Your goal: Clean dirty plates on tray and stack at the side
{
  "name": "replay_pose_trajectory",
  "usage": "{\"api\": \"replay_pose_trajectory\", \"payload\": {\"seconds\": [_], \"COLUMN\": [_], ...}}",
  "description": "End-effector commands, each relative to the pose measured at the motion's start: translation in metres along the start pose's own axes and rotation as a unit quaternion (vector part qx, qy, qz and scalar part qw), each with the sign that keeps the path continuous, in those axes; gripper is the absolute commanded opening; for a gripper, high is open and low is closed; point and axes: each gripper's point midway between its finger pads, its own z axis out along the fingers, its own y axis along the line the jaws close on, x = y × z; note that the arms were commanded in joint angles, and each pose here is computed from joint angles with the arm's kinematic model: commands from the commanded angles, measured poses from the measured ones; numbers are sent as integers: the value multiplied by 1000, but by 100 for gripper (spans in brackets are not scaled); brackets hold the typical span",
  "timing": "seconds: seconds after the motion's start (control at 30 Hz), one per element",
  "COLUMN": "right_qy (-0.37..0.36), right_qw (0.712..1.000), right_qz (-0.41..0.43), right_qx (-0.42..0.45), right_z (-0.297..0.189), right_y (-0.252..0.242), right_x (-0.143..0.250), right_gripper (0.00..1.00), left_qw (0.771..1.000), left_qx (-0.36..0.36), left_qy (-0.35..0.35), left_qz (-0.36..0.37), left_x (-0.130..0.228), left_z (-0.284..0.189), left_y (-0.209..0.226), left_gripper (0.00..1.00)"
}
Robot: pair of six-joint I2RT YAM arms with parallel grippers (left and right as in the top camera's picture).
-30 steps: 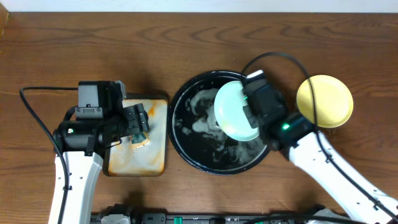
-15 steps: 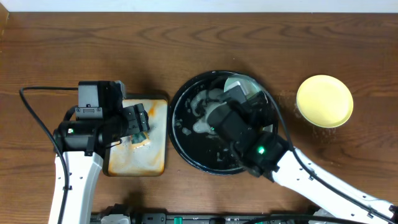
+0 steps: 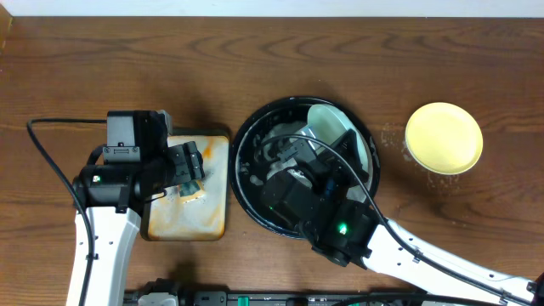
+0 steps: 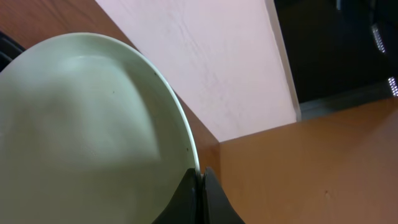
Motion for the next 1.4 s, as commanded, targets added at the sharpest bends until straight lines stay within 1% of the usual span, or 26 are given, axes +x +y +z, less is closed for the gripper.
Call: {"api": "replay_pose_trajectory", "payload": {"seconds": [0.0,1.37], "right_qy": [-5,-4], "right_qw": [1000,1000], "right_qz": [6,-1], "right_qx": [28,28], "right_z": [-7,-7], "right_y": [-16,-16], "right_x": [-3,-3], "right_gripper": [1,1], "left_qw": [1000,1000], "left_qx": [4,4], "left_qy": [-10,-9], "left_qz": [4,4], "left_x": [-7,-7], "left_z": [-5,-5], "left_y": [-2,-2], "left_gripper": [83,83]}}
